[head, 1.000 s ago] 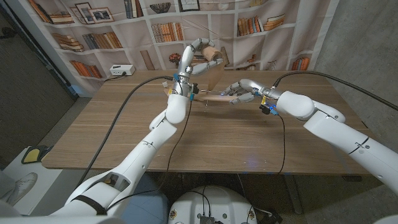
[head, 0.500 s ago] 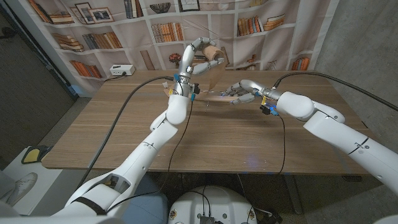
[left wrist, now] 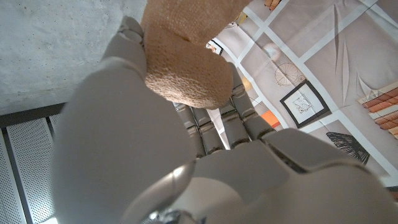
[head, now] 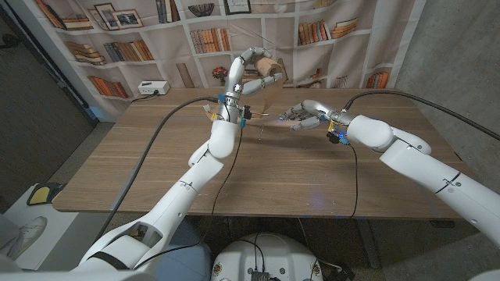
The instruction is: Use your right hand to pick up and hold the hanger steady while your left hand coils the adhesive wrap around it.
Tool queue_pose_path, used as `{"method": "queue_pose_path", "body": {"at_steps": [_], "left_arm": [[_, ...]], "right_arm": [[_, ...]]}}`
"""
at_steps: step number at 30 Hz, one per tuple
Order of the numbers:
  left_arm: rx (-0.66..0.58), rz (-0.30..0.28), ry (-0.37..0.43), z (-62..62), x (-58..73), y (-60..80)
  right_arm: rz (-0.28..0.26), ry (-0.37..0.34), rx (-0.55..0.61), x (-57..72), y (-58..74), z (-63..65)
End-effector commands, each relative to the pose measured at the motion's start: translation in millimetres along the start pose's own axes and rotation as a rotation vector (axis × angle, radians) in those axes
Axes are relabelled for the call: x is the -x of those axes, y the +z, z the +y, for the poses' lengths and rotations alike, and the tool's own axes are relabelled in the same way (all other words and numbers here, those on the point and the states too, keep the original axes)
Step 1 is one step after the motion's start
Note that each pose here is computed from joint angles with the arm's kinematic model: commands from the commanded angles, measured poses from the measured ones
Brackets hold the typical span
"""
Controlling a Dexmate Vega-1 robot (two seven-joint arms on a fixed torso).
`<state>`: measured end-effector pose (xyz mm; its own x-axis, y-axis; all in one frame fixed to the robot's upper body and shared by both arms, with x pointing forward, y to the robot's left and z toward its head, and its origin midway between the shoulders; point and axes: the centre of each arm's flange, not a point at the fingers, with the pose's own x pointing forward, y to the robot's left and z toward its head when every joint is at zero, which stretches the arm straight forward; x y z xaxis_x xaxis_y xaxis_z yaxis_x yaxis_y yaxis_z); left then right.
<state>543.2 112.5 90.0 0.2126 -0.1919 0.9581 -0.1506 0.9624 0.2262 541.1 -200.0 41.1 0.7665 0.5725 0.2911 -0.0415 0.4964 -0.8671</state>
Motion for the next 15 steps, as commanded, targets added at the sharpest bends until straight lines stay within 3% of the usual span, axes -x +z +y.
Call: {"method": "queue_pose_path", "body": {"at_steps": [1,15], "left_arm": [[0.024,-0.006,0.008,2.2,6.6,9.4],[0.043,-0.007,0.021,3.5,11.8,15.2]], "right_arm": [[0.006,-0.025,0.011,-2.5,-0.2,-3.6],[0.005,-0.080,0.009,-6.6,3.2,-12.7]]}}
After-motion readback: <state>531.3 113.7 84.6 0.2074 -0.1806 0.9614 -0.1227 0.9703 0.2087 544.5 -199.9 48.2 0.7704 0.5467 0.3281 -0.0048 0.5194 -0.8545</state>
